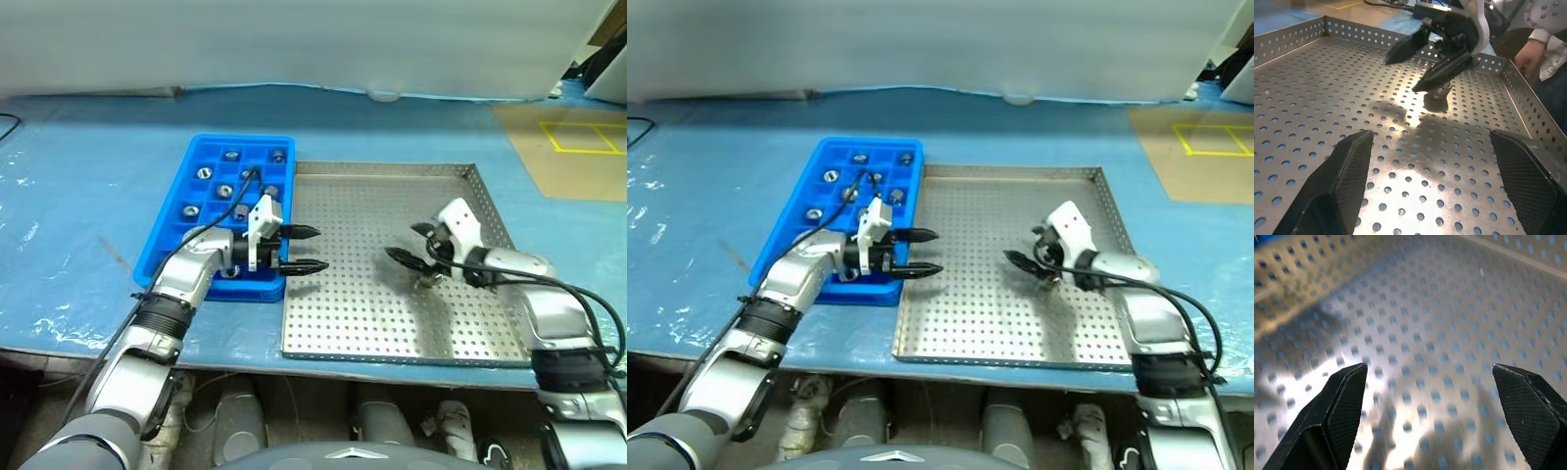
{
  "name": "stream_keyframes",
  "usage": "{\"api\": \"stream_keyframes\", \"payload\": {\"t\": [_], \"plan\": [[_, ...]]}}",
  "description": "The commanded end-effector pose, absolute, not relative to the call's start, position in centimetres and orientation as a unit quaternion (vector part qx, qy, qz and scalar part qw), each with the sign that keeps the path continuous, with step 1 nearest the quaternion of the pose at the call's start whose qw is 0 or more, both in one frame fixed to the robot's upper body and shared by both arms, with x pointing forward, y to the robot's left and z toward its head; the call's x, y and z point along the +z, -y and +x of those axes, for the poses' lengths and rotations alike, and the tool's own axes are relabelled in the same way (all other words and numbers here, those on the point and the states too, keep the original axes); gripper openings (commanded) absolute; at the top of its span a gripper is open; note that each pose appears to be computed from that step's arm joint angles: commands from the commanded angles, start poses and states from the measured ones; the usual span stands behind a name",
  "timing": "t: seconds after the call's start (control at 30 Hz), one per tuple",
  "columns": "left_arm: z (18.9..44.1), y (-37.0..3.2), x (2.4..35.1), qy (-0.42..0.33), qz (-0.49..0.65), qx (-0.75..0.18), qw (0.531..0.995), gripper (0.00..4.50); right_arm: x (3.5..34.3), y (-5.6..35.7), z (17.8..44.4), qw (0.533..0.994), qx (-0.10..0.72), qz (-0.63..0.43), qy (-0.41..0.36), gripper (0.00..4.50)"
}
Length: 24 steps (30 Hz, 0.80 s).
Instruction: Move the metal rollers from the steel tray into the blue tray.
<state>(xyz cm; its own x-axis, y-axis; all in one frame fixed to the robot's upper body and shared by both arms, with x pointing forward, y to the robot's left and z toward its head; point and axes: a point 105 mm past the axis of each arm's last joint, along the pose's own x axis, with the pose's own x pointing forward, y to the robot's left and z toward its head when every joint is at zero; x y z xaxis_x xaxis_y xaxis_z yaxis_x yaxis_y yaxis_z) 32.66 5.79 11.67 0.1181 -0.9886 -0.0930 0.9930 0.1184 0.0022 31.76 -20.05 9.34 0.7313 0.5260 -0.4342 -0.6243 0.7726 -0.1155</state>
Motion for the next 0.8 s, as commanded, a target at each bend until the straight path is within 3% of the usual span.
{"api": "stream_keyframes", "payload": {"t": [0.03,0.13,0.17,0.27,0.43,0.67,0.8], "plan": [[32.7,-5.2,12.2,-0.021,0.041,-0.676,0.736,4.02,9.4,20.8,31.0,0.922,0.295,-0.151,-0.202,4.31],[32.8,-5.0,12.3,-0.02,0.041,-0.678,0.734,4.02,8.4,21.1,30.1,0.917,0.293,-0.15,-0.227,4.31],[32.8,-4.9,12.3,-0.019,0.041,-0.678,0.734,4.02,8.2,21.3,30.0,0.917,0.29,-0.148,-0.23,4.12],[32.9,-4.8,12.2,-0.017,0.044,-0.677,0.734,4.02,8.0,21.2,29.9,0.913,0.293,-0.158,-0.235,3.36],[33.5,-5.8,12.8,-0.002,0.047,-0.652,0.757,4.02,10.5,19.8,31.3,0.923,0.31,-0.133,-0.183,1.64],[33.5,-9.2,13.3,0.006,0.051,-0.595,0.802,4.02,14.9,14.5,34.4,0.91,0.392,-0.104,-0.084,1.66],[32.8,-11.3,13.3,0.006,0.055,-0.554,0.831,4.02,15.6,10.6,35.8,0.882,0.455,-0.105,-0.064,1.66]]}}
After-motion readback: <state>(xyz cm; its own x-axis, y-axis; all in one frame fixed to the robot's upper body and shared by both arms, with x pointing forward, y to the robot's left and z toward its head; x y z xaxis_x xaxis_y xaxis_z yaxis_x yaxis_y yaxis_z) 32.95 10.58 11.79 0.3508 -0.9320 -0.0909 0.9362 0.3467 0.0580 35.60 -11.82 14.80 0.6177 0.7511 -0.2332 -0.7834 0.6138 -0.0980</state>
